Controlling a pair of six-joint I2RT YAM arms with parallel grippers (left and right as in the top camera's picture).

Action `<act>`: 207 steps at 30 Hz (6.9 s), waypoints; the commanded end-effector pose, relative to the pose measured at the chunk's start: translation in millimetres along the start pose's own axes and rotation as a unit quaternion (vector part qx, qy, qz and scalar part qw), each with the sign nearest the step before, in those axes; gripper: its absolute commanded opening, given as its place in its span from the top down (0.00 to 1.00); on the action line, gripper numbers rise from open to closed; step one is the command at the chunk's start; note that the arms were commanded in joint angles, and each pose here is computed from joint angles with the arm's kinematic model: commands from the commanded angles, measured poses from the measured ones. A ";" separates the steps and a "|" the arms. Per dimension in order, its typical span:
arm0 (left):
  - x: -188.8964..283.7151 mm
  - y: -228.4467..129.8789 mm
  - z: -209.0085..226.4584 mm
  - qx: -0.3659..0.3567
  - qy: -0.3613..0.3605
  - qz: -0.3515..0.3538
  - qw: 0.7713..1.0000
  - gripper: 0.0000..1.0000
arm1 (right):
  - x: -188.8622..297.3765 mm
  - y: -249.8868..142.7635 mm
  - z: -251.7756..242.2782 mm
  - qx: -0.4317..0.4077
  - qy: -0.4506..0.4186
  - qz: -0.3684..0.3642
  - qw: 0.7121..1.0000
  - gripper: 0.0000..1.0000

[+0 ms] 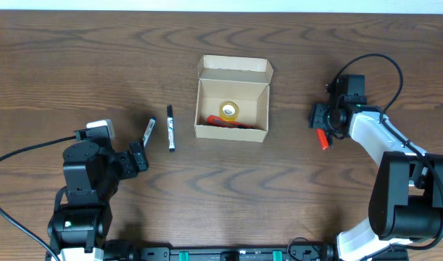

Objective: Pack container
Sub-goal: 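Lower the right gripper and grasp the red stapler, then lift the stapler and lower it into the cardboard box, then open the right gripper and withdraw it to the upper right, then move the left gripper over the blue and black markers and lower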

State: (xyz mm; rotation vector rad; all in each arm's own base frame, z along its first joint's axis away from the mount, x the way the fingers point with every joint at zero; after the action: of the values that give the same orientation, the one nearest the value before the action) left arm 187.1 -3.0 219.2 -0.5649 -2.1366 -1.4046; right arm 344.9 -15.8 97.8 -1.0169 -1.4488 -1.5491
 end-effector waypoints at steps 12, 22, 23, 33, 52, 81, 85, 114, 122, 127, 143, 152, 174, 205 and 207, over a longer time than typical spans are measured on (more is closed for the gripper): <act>4.4 6.2 -3.8 -0.011 -0.007 -0.009 1.000 0.05 | 0.2 -0.9 -3.9 -0.001 -0.012 0.012 1.000 0.16; 4.4 6.2 -3.7 -0.011 -0.007 -0.009 1.000 0.05 | 0.2 -9.8 -7.5 0.000 -0.034 0.038 0.999 0.17; 4.4 6.1 -3.7 -0.011 -0.006 -0.009 1.000 0.05 | -0.4 -10.6 -7.6 0.000 -0.034 0.041 0.999 0.17; 4.4 5.8 -3.6 -0.011 -0.006 -0.008 1.000 0.05 | -20.9 -25.6 -8.3 -0.001 -0.033 0.087 0.996 0.19; 4.4 6.0 -3.6 -0.011 -0.006 -0.009 1.000 0.05 | -26.1 -25.4 -7.5 -0.003 -0.028 0.089 0.996 0.99; 4.4 6.0 -3.1 -0.011 -0.003 -0.009 1.000 0.05 | 170.5 94.7 171.9 0.579 0.106 -0.126 0.799 0.99; 4.4 6.0 -3.0 -0.011 -0.003 -0.009 1.000 0.05 | 172.5 85.2 191.3 0.640 0.068 -0.120 0.756 0.99; 4.4 6.0 -2.9 -0.022 -0.002 -0.009 1.000 0.05 | 54.8 48.9 264.2 0.683 0.173 -0.034 0.709 0.87; 4.4 5.9 -2.9 -0.022 -0.002 -0.009 1.000 0.05 | 27.3 42.6 261.5 0.673 0.178 0.000 0.718 0.99; 4.4 5.9 -3.0 -0.022 -0.002 -0.009 1.000 0.05 | 9.4 36.4 261.2 0.660 0.183 0.024 0.728 0.99; 4.4 6.0 -3.0 -0.034 -0.002 -0.009 0.999 0.05 | 29.2 53.0 261.6 0.639 0.163 -0.009 0.752 0.51; 4.5 -1.8 -0.5 -0.031 0.003 0.016 0.999 0.05 | 165.0 121.0 222.9 0.537 0.126 -0.161 0.818 0.35; -44.0 72.4 -32.4 -0.010 0.030 0.188 0.982 0.05 | 230.6 141.4 -14.3 0.099 0.022 -0.137 0.985 0.17; -123.7 49.8 -29.0 -0.191 0.097 0.388 0.896 0.05 | 190.3 107.4 -83.6 -0.077 -0.054 -0.051 0.994 0.06; -131.6 42.9 -28.7 -0.205 0.101 0.403 0.886 0.05 | 190.2 107.3 -83.5 -0.077 -0.054 -0.050 0.994 0.06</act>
State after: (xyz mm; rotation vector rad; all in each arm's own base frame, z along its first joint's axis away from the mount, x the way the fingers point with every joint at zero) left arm 314.0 -18.2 187.7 -1.1894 -1.2647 -1.2730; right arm 367.8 -109.4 310.8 -1.1573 -1.5034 -1.7108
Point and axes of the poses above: each gripper's point midway between its finger pads, its own x axis back along the fingers, its own z axis along the line the jaws close on, y = z × x, the point moved 9 cm from there along x, back along the fingers, and after that the axes turned 9 degrees about x, right-handed, at the moved point
